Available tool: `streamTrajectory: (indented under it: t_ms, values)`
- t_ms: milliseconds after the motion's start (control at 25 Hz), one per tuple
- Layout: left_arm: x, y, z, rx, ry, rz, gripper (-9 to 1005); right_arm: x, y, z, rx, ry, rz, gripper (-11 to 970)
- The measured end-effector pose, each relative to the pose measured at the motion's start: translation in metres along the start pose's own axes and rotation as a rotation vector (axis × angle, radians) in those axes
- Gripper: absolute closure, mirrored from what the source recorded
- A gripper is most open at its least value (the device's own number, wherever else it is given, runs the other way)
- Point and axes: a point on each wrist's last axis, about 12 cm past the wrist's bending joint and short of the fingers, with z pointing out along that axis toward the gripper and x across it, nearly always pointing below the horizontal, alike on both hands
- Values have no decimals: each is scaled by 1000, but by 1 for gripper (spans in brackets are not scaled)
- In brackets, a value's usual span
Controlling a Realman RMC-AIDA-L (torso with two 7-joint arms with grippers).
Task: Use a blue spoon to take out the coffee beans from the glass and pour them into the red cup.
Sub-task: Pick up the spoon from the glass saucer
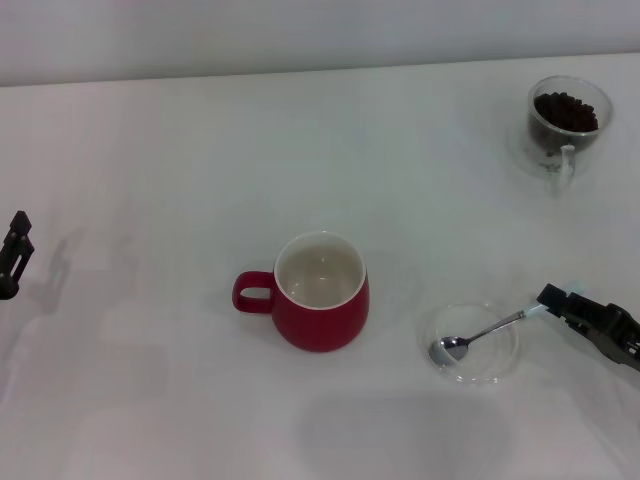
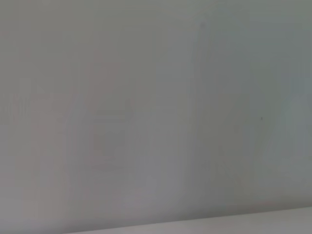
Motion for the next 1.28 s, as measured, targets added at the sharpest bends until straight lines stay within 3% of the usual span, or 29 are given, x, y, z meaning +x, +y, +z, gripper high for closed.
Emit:
streamTrajectory:
  t_ms: [1280]
  values:
    - [4, -4, -4, 7, 12, -8, 405, -3, 0, 0, -4, -1, -6, 790]
